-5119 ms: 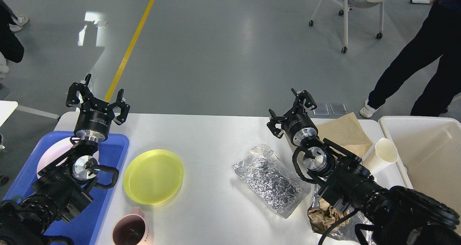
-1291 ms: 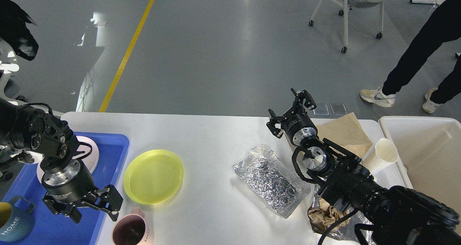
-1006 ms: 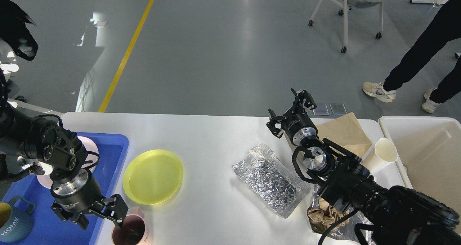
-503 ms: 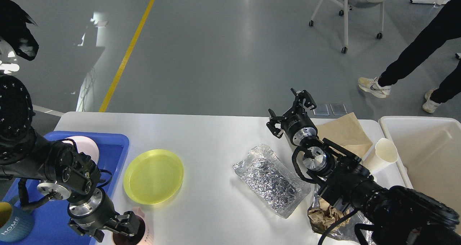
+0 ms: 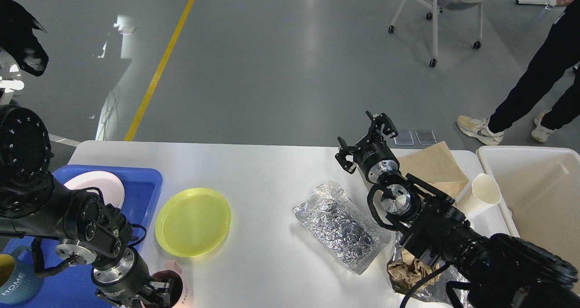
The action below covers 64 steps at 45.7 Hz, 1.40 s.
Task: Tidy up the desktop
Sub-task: 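Grasp the pink mug with the left gripper and lift it onto the tray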
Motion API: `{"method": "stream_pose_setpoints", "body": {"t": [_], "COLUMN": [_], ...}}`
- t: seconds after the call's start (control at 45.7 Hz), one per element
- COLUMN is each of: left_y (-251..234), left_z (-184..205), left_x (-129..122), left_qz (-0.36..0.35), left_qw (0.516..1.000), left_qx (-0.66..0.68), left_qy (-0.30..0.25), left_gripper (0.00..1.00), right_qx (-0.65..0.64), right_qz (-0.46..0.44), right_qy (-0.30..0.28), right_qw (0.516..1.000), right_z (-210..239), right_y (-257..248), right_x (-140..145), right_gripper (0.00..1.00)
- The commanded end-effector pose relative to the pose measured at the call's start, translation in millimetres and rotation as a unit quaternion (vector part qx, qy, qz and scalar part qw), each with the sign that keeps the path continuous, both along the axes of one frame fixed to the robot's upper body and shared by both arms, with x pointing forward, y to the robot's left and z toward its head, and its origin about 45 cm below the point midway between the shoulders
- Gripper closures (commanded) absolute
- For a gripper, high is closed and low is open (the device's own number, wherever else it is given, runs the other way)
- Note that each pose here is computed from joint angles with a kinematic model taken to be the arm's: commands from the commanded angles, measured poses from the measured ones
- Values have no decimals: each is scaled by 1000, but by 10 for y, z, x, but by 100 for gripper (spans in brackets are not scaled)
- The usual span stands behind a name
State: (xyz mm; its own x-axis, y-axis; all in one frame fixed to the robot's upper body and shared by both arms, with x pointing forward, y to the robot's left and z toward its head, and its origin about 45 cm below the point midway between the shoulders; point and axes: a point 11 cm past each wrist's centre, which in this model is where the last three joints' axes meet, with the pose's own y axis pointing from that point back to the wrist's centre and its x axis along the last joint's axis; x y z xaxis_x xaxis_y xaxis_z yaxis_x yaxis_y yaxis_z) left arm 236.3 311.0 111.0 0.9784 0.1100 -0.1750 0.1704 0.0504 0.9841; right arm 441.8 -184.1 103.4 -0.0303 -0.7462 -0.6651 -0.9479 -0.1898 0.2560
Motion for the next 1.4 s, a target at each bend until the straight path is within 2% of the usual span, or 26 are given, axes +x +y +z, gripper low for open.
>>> {"method": "stream_pose_setpoints", "body": {"t": [0.0, 0.109, 0.262, 0.328, 0.394, 0.744, 1.006, 1.181, 1.378], "left_y": [-13, 12, 45, 56, 63, 113, 168, 310, 528], "left_z": [-53, -131, -201, -197, -196, -155, -8, 527, 1649], "left_x": [-23, -76, -108, -108, -95, -74, -42, 219, 584], "left_qz": [-1, 1, 2, 5, 5, 8, 26, 65, 86], "left_qw": [1000, 1000, 999, 999, 999, 999, 1000, 998, 996], "left_qx": [-1, 0, 3, 3, 4, 8, 4, -11, -32], "left_qy": [-7, -15, -31, -32, -35, -35, -6, 17, 4], "left_gripper": [57, 70, 77, 86, 100, 100, 100, 100, 100], "right_qx": [0, 0, 0, 0, 0, 0, 0, 0, 0], "right_qz": [0, 0, 0, 0, 0, 0, 0, 0, 0], "right_qy": [0, 0, 0, 0, 0, 0, 0, 0, 0], "right_qw": [1000, 1000, 1000, 1000, 1000, 1000, 1000, 1000, 1000], "right_z": [1, 1, 1, -2, 1, 1, 1, 1, 1], "right_y": [1, 1, 1, -3, 1, 1, 1, 1, 1], "right_x": [0, 0, 0, 0, 0, 0, 0, 0, 0], "right_gripper": [0, 0, 0, 0, 0, 0, 0, 0, 0]}}
